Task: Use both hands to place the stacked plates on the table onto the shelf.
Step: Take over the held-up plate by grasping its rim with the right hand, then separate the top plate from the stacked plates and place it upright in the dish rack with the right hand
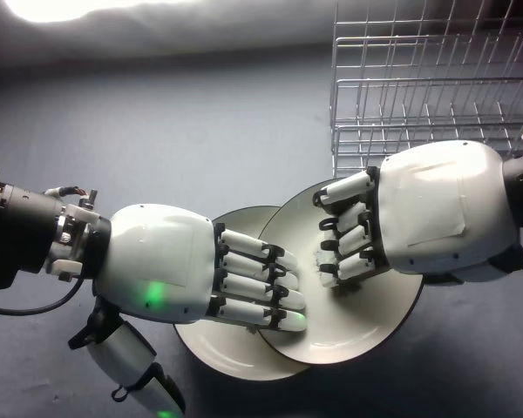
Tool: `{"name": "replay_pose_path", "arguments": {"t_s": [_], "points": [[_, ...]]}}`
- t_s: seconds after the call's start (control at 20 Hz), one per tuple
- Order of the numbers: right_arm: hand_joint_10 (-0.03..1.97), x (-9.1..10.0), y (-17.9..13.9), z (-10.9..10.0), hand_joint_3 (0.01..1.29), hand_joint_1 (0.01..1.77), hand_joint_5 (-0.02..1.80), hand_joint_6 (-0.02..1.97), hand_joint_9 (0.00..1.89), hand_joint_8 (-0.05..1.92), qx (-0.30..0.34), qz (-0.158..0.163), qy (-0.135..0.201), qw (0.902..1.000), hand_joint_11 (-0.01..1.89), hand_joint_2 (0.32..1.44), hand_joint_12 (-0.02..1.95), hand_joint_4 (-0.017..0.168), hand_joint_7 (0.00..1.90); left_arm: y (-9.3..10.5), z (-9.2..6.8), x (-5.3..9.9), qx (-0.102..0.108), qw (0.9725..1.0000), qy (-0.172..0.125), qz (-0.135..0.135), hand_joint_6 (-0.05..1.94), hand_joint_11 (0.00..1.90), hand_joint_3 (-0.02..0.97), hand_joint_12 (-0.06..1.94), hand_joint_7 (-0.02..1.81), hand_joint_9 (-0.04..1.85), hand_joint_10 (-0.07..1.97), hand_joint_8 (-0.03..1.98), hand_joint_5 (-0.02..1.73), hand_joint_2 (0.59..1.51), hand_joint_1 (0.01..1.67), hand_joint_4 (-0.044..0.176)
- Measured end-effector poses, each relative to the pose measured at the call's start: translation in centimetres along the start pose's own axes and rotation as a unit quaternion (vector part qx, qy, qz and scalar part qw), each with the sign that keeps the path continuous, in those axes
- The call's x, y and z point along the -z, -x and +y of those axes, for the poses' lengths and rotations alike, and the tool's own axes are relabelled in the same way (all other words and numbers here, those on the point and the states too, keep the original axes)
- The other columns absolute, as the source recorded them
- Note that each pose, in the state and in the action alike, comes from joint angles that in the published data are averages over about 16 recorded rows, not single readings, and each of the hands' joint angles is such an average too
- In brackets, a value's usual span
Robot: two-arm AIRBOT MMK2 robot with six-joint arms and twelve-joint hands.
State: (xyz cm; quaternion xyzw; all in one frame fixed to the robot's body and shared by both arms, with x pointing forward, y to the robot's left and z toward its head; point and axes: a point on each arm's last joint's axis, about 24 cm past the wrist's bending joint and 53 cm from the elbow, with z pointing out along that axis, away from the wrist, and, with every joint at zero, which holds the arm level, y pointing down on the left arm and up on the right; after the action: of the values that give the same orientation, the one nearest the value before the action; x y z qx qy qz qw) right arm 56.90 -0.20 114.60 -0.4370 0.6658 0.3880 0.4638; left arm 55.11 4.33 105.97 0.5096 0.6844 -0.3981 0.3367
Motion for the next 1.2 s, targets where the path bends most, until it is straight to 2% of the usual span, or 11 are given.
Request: {"name": "replay_pose_path", "arguments": {"t_s": [0.25, 0.55, 0.85, 1.2], "points": [[0.11, -0.1, -0.4, 0.0, 0.01, 1.26, 0.61, 0.04, 0.64, 0.01, -0.008, 0.003, -0.004, 1.0000, 0.17, 1.06, 1.37, -0.008, 0.67, 0.0, 0.1, 0.0, 0.001, 1.0000, 0.000, -0.001, -0.03, 0.02, -0.002, 0.14, 0.04, 0.09, 0.01, -0.02, 0.03, 1.077, 0.02, -0.010], [0.20, -0.1, -0.6, 0.0, 0.01, 1.25, 0.68, 0.08, 0.73, 0.08, -0.010, 0.005, -0.005, 0.9999, 0.36, 1.05, 1.35, -0.011, 0.74, 0.1, 0.2, 0.1, 0.007, 1.0000, 0.001, -0.003, -0.03, 0.02, -0.002, 0.14, 0.04, 0.08, 0.01, -0.02, 0.03, 1.077, 0.02, -0.010], [0.58, -0.2, -0.1, 0.0, 0.01, 1.25, 0.74, 0.19, 0.81, 0.27, -0.016, -0.003, -0.005, 0.9999, 0.58, 1.03, 1.33, -0.010, 0.79, 0.8, 0.8, 0.9, 0.012, 0.9998, 0.013, -0.011, -0.03, 0.02, -0.002, 0.15, 0.06, 0.09, 0.01, -0.01, 0.04, 1.077, 0.02, -0.004], [1.03, -0.1, 1.7, -0.2, 0.01, 1.26, 0.77, 0.44, 0.85, 0.58, -0.027, -0.025, -0.007, 0.9993, 0.72, 1.01, 1.32, -0.007, 0.82, 3.6, 2.3, 3.4, 0.009, 0.9980, 0.047, -0.041, -0.01, 0.02, -0.002, 0.15, 0.08, 0.09, 0.01, 0.00, 0.06, 1.078, 0.02, 0.000]]}}
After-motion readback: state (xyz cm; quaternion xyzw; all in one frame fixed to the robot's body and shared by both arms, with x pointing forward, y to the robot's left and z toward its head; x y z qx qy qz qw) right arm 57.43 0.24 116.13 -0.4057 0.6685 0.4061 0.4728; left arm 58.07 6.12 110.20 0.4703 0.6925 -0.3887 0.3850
